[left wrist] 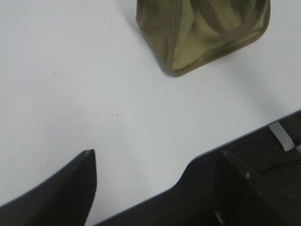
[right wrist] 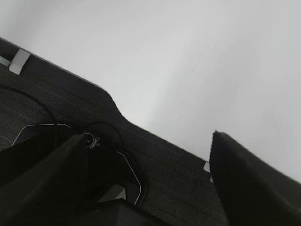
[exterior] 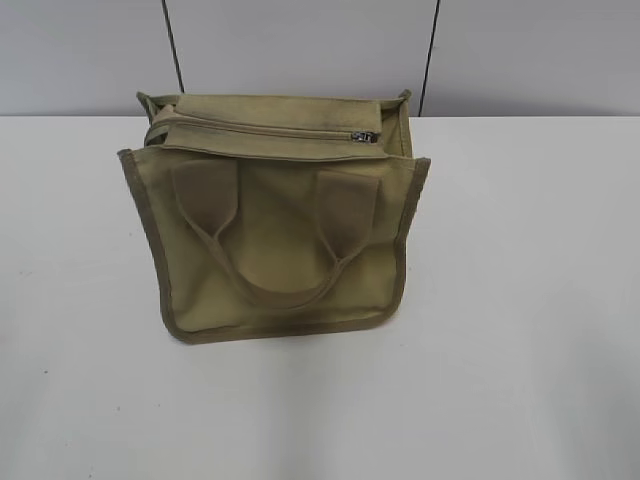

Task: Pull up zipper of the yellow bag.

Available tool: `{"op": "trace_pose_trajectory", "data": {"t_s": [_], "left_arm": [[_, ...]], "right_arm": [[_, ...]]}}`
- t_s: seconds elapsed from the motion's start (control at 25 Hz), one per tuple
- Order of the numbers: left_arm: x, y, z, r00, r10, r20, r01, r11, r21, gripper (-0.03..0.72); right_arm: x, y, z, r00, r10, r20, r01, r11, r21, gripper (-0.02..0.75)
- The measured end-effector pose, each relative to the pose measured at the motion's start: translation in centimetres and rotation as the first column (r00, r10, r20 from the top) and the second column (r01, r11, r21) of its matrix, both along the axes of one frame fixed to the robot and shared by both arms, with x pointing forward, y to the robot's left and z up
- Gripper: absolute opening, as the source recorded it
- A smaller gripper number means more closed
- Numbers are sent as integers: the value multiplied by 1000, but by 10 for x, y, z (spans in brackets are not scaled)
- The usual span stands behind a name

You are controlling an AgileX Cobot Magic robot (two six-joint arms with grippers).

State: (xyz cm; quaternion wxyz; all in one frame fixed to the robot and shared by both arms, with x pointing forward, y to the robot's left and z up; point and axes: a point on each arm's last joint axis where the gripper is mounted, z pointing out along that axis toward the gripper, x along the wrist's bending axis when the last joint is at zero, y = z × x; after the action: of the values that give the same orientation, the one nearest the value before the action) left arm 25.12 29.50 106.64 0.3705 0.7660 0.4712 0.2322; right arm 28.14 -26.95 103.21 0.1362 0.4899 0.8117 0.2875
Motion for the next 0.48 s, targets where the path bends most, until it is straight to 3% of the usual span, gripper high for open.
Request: {"op": "trace_pose_trajectory", "data": {"t_s": [0.28, 0.48], "left_arm": [[6, -7, -4, 999, -22, 26, 23, 999, -41, 552], [12, -10, -6, 999, -32, -3, 32, 999, -26, 521]], "right_arm": [[0, 0, 0, 1000, 0, 1, 0, 1000, 0, 585], [0, 0, 0, 1000, 0, 0, 0, 1000, 0, 585]]}}
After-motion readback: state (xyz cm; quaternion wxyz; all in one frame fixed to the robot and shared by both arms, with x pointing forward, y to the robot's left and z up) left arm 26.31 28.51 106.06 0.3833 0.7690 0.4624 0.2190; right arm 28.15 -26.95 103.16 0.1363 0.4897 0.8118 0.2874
